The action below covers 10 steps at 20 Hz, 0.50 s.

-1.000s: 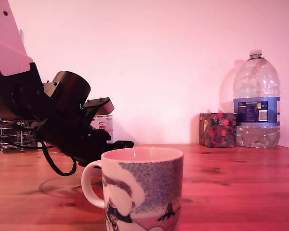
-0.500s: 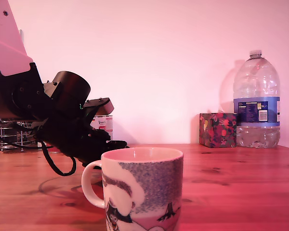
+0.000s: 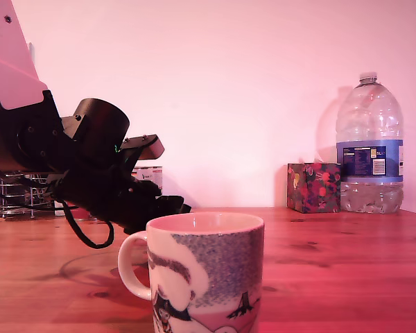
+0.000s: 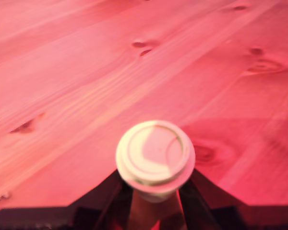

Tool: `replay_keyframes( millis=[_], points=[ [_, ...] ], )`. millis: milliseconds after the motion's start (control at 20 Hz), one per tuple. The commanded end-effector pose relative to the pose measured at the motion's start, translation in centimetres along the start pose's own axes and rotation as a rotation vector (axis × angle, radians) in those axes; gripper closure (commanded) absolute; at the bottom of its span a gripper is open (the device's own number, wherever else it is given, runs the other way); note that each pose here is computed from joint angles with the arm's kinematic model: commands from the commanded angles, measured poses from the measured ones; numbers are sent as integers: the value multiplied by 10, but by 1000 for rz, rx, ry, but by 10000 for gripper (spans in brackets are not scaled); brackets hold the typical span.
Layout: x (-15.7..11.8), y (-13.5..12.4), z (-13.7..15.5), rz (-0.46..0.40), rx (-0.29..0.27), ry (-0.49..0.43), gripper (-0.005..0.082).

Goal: Pick up the coffee capsules from the table one by one and drop them inside the nearest coffee cup

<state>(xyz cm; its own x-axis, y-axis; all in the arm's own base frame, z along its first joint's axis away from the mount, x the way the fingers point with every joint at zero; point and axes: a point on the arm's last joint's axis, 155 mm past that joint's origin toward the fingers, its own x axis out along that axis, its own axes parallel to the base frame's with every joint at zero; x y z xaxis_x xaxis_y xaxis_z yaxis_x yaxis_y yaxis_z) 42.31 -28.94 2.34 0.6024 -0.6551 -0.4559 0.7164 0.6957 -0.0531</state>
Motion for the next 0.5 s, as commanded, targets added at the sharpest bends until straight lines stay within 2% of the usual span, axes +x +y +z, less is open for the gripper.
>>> replay_keyframes(
  millis=[0,150,450],
  points=[
    [-8,-5,16,-15,9,-33,663],
    [-24,-9,34,-16,22,-71,663],
    [-76,-40,53,-73,51,-136,662]
  ],
)
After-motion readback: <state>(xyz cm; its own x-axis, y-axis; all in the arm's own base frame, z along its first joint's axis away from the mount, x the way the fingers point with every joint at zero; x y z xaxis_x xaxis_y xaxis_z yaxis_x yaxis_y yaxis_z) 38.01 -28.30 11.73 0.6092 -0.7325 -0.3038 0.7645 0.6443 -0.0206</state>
